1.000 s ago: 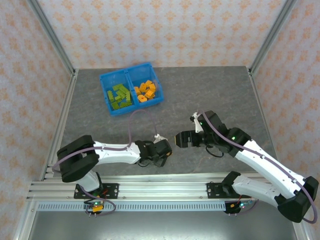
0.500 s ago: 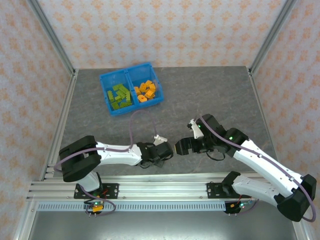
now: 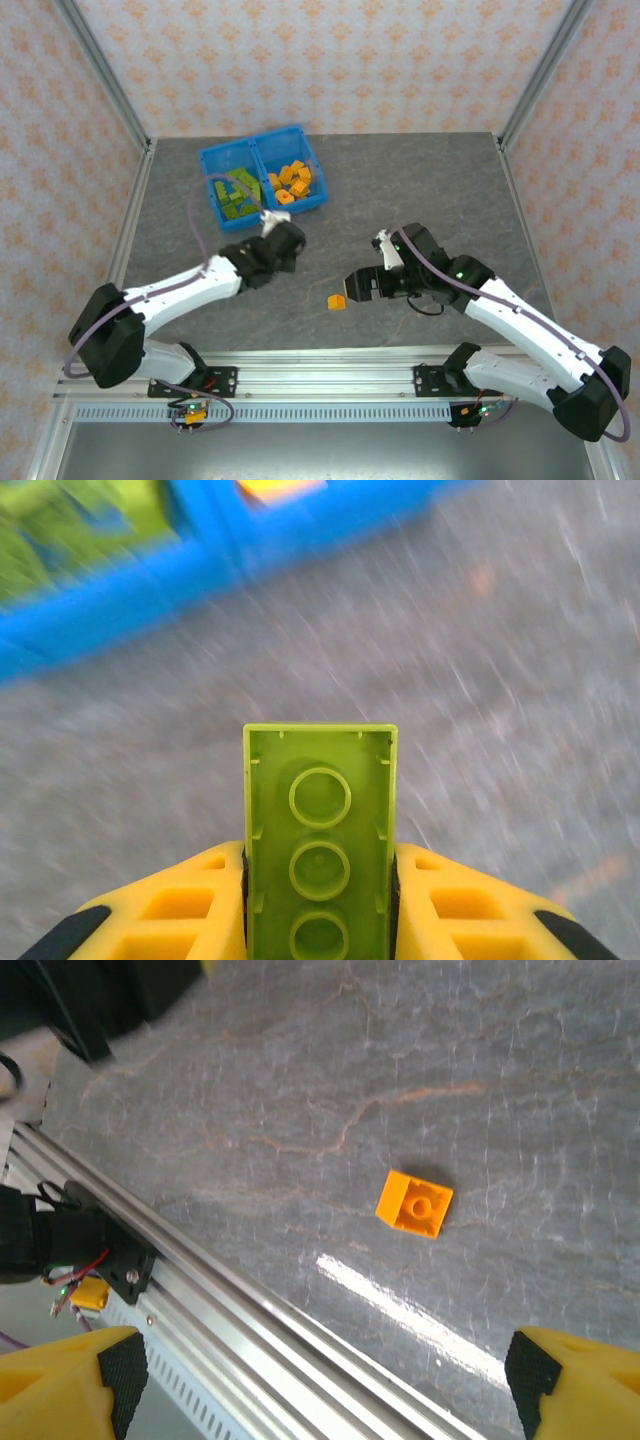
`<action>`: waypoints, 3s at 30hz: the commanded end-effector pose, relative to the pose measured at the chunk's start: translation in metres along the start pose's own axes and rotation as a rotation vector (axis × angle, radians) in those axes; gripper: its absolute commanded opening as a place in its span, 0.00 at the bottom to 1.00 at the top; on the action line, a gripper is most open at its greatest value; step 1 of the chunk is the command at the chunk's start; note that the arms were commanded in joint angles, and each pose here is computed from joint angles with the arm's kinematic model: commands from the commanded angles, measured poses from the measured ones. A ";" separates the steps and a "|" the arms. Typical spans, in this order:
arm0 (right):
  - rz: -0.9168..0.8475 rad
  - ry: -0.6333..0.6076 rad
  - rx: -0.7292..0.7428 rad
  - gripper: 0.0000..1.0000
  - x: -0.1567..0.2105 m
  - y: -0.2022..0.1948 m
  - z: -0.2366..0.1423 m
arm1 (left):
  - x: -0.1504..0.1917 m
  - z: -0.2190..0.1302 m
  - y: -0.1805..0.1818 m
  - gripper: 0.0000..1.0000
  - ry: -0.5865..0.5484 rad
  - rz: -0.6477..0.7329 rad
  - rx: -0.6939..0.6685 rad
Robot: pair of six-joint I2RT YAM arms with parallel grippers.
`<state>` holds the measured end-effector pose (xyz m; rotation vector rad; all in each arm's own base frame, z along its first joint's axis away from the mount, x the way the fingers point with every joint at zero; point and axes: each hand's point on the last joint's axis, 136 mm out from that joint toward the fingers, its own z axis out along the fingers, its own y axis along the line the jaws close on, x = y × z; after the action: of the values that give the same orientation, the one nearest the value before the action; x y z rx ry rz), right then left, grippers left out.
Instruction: Sort the legos into containers by color
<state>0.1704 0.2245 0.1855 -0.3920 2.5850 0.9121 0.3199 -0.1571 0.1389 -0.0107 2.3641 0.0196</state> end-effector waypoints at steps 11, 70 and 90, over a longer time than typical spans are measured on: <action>0.047 -0.126 -0.043 0.94 -0.028 0.008 0.005 | -0.146 0.066 0.116 0.29 -0.106 -0.206 -0.260; -0.053 0.343 0.333 0.79 0.053 -0.062 0.149 | 0.090 -0.183 -0.067 0.99 -0.308 1.418 1.038; 0.125 0.275 0.381 0.41 0.048 -0.073 0.173 | 0.114 -0.168 -0.058 1.00 -0.271 1.445 1.034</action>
<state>0.1948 0.2638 0.0195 -0.2760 2.9803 0.3894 0.1256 -0.2197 0.1814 1.9293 1.4243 -0.4499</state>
